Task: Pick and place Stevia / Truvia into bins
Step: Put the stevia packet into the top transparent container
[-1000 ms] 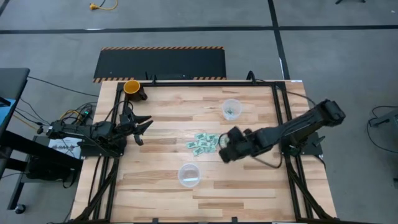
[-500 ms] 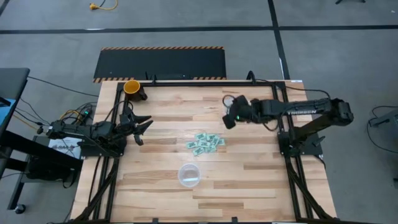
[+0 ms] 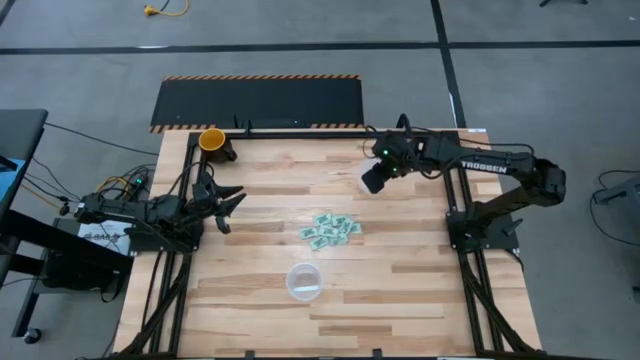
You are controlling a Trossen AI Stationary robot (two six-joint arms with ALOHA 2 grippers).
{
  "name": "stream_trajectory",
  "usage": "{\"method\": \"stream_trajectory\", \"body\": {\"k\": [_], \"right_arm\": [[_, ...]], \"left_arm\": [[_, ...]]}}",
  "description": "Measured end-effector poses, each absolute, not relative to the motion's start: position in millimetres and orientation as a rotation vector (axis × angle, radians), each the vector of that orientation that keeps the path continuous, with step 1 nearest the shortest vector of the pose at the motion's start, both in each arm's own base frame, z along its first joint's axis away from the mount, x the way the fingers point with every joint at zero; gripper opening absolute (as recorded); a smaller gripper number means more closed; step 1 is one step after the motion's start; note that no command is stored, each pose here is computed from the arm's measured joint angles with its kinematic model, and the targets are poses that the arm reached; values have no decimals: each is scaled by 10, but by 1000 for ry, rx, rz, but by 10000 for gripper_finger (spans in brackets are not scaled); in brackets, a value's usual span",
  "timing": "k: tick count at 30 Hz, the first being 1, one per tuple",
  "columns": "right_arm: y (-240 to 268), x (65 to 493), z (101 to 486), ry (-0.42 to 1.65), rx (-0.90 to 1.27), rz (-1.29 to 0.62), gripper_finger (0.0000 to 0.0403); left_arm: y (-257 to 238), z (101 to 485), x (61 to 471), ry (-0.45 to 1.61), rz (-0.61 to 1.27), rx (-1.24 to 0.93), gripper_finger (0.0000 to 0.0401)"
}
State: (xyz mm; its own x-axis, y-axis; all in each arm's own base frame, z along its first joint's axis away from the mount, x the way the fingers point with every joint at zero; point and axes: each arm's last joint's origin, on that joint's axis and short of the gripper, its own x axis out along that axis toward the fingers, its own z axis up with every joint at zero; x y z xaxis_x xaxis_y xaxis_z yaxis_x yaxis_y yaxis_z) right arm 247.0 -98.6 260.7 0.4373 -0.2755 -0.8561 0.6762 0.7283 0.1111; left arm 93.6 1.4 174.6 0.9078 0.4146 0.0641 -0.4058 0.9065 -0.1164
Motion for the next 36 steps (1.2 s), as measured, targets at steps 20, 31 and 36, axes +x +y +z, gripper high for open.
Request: {"method": "stream_trajectory", "body": {"k": [20,31,36], "right_arm": [[-238,2760,2446,1090,217,-55,139],[131,3045,1828,1295,61,-70,118],[89,3130,1680,1302,44,-100,119]], "left_arm": [[14,1747,936,-88,424,-101,104],[14,1747,935,-89,424,-102,104],[14,1747,935,-88,424,-101,104]]}}
